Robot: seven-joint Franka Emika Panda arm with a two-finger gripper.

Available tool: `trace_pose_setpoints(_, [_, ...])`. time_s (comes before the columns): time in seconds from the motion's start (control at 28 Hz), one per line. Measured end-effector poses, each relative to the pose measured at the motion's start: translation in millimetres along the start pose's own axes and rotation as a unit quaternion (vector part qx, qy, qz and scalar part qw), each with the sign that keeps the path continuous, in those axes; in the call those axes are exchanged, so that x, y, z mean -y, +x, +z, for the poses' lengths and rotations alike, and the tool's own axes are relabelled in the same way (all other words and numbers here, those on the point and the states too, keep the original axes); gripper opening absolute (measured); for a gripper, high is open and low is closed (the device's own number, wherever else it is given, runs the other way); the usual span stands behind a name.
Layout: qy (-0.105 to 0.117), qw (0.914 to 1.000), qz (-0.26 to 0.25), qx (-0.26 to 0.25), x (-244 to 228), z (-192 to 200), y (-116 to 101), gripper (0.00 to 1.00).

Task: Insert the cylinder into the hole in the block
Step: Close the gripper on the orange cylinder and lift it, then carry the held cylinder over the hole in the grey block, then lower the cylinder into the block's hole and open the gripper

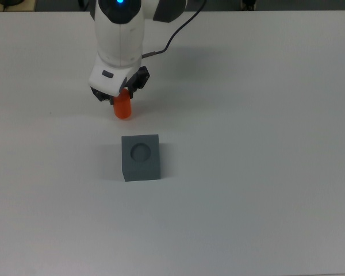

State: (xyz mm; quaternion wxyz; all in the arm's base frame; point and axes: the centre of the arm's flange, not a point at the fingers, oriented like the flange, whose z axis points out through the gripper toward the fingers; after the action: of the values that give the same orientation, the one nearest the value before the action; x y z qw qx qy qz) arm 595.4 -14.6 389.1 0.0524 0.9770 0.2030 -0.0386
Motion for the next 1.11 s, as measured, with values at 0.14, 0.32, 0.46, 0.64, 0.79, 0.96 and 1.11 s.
trace_pose_setpoints(0.14, [0.023,0.9985,0.029,-0.039,-14,-48,10,0.51])
trace_pose_setpoints(0.32, [0.06,0.9906,0.073,-0.099,-30,-104,22,0.51])
trace_pose_setpoints(0.46, [0.067,0.9866,0.101,-0.109,-35,-108,38,0.51])
trace_pose_setpoints(0.64, [0.067,0.9859,0.108,-0.109,-39,-87,65,0.51])
trace_pose_setpoints(0.79, [0.061,0.9846,0.11,-0.121,-42,-76,79,0.51])
trace_pose_setpoints(0.96, [0.062,0.9847,0.109,-0.121,-41,-68,84,0.51])
trace_pose_setpoints(1.11, [0.065,0.9853,0.103,-0.12,-34,-67,88,0.51])
